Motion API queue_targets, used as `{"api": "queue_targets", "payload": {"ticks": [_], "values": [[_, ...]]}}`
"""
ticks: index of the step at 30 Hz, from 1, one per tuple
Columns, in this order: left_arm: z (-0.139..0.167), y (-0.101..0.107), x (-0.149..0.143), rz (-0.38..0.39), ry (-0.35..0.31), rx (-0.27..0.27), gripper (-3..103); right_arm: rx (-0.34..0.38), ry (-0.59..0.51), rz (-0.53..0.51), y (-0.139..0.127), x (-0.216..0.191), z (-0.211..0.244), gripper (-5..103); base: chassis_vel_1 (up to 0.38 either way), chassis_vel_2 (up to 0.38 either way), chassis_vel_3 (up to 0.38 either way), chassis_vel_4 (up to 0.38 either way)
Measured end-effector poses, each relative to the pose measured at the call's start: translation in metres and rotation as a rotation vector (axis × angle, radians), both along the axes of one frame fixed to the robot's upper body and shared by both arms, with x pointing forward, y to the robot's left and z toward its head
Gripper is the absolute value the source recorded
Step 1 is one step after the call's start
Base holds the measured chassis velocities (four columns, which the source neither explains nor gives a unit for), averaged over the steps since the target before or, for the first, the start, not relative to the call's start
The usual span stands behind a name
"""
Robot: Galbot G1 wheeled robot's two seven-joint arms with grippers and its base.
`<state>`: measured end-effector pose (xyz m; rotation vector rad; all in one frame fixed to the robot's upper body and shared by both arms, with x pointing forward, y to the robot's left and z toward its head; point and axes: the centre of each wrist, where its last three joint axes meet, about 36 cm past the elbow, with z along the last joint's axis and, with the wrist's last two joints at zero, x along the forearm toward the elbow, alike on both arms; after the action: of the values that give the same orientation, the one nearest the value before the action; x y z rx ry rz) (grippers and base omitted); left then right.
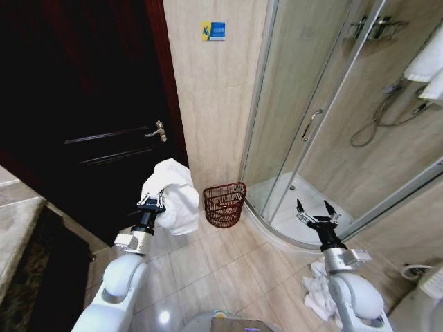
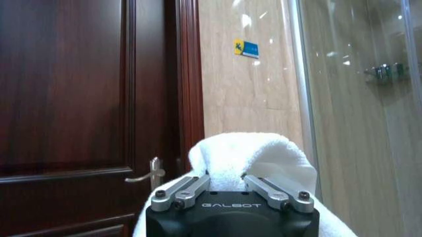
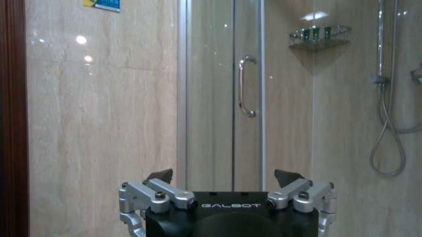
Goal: Discard the used towel into the hamper.
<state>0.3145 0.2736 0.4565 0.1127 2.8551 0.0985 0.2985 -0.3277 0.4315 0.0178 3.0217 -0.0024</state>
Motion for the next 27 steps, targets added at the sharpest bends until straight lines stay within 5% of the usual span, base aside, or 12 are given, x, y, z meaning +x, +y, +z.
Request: {"api": "queue_targets", "payload": {"ticks": [27], "values": [[-0.0032, 0.0000, 0.0030, -0.002, 0.009, 0.000, 8, -0.004, 0.003, -0.001, -0.0042, 0.0014, -0.0022, 100, -0.022, 0.028, 0.024, -0.023]]}}
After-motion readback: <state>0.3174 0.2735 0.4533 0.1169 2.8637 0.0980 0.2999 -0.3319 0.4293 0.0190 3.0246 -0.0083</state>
